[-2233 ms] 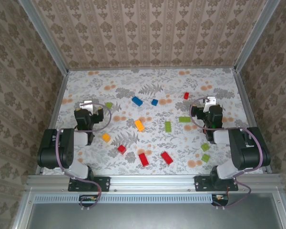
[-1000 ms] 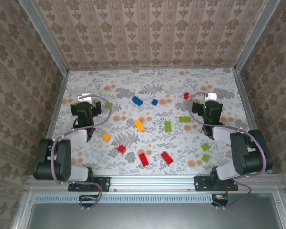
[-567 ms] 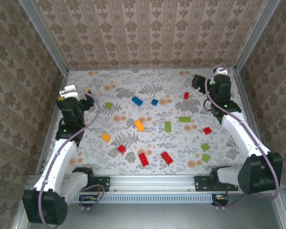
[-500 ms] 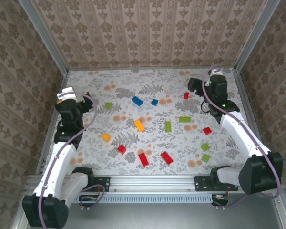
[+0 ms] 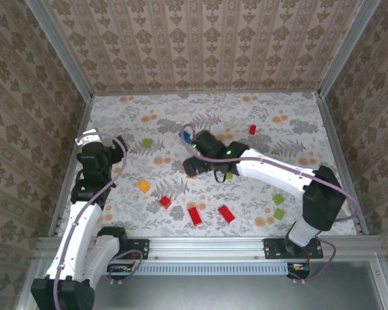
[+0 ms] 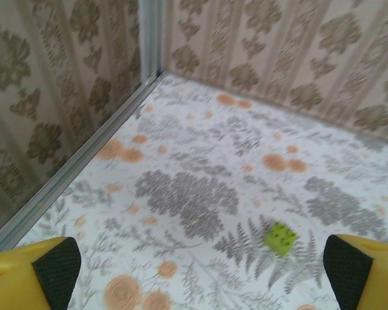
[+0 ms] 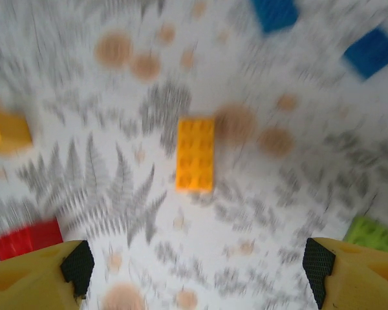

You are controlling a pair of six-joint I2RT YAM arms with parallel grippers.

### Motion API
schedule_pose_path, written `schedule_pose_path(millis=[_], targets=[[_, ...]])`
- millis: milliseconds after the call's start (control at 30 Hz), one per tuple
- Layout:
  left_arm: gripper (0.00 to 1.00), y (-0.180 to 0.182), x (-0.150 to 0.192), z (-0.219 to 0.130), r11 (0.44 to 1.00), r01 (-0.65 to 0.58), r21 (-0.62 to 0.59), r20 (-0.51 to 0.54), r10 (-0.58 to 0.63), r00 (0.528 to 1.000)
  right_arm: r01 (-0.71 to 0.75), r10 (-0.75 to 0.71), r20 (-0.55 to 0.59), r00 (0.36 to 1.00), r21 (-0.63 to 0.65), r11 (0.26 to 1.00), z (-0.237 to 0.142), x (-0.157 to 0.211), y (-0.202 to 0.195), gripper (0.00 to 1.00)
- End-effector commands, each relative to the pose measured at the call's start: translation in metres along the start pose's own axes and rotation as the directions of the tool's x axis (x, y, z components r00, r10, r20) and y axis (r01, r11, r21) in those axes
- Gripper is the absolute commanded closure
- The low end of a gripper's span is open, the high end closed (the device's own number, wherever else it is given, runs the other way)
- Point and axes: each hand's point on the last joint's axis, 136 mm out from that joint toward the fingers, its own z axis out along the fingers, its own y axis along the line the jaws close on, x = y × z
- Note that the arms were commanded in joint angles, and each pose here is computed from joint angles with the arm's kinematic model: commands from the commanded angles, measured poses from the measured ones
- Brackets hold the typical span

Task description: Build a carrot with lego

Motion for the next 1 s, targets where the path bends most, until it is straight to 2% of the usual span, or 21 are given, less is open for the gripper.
schedule_pose_path(millis=[0,200,367,700,967], targets=[[0.00,0.015,0.000,0.000,0.996,0.016,-0.091,-0.048,-0.020,0.999,0.064,-0.049,-0.142,0.989,0.104,0.992,-0.001,0.044,-0.014,0.13],[0.00,0.018,0.015,0.017,0.994,0.034,-0.103,-0.164,-0.051,0.985,0.062,-0.065,-0.202,0.977,-0.023,0.998,-0.012,0.083,0.028,0.15],[0.00,0.030,0.025,0.024,0.989,0.064,-0.136,-0.213,-0.092,0.973,0.070,-0.096,-0.250,0.963,-0.109,0.991,-0.015,0.106,0.057,0.16],[0.00,0.036,0.028,0.021,0.986,0.080,-0.144,-0.224,-0.111,0.968,0.080,-0.103,-0.341,0.934,-0.079,0.994,0.009,0.139,0.068,0.19],[0.00,0.034,0.030,0.024,0.987,0.083,-0.135,-0.238,-0.113,0.965,0.074,-0.097,-0.357,0.929,-0.077,0.994,0.017,0.147,0.082,0.19]])
